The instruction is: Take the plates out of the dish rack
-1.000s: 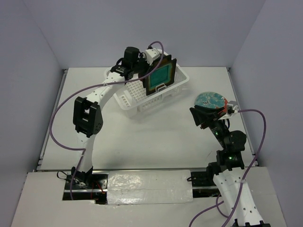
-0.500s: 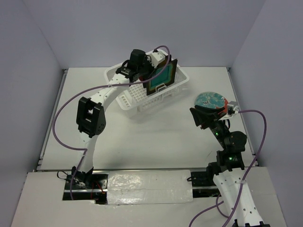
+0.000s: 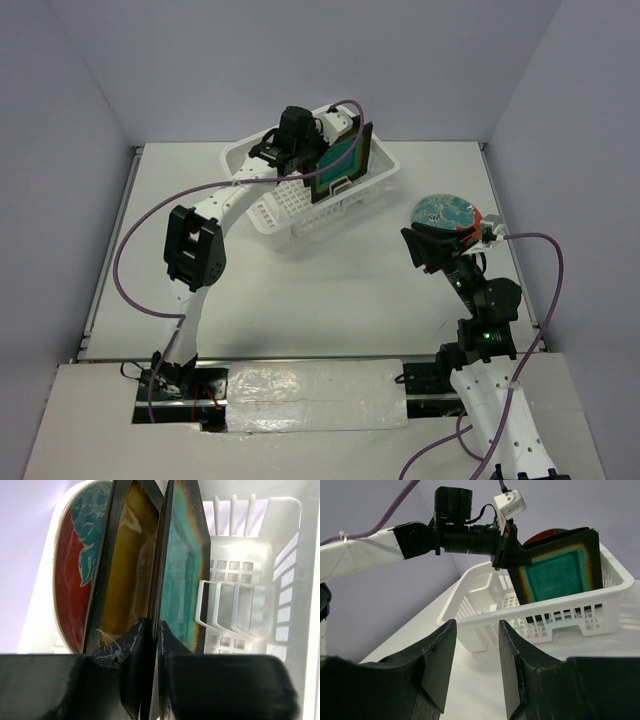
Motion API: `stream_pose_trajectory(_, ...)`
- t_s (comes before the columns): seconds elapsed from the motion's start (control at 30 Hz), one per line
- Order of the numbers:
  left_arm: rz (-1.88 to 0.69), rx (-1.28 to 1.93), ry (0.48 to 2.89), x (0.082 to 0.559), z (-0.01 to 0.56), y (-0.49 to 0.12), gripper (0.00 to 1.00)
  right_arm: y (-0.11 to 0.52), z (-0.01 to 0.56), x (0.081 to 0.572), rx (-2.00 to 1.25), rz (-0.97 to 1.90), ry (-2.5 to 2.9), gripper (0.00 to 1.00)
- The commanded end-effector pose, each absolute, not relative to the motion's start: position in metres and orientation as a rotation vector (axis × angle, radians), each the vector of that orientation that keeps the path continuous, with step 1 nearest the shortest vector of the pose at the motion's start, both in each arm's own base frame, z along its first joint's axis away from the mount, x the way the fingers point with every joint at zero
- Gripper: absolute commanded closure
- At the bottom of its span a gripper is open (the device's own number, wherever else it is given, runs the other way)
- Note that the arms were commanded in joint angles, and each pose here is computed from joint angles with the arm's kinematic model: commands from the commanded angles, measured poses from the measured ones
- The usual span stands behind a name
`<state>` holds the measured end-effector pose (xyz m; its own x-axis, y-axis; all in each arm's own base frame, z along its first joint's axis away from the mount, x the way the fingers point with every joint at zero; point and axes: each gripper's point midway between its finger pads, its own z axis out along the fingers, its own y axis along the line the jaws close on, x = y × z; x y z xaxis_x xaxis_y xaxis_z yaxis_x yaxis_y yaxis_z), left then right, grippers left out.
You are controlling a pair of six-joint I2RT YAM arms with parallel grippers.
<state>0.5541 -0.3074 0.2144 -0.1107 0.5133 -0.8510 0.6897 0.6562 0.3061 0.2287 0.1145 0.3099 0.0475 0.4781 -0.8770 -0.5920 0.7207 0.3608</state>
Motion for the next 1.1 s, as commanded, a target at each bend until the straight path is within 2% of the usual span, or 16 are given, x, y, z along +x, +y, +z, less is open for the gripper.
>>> stream_pose_trajectory(0.0,-0.237,0.919,1.734,0.539,0.241,-0.324,1.00,0.114,0.320,0.225,-0.119,0.809,1.243,0.53)
stream_pose_trajectory(0.77,-0.229,0.690,1.465,0.491,0.422,-0.292,1.00,0.113,0.319,0.231,-0.105,0.807,1.270,0.53)
stream_pose_trajectory(1.07,-0.177,0.622,1.403,0.483,0.456,-0.274,1.00,0.114,0.314,0.236,-0.102,0.810,1.290,0.54)
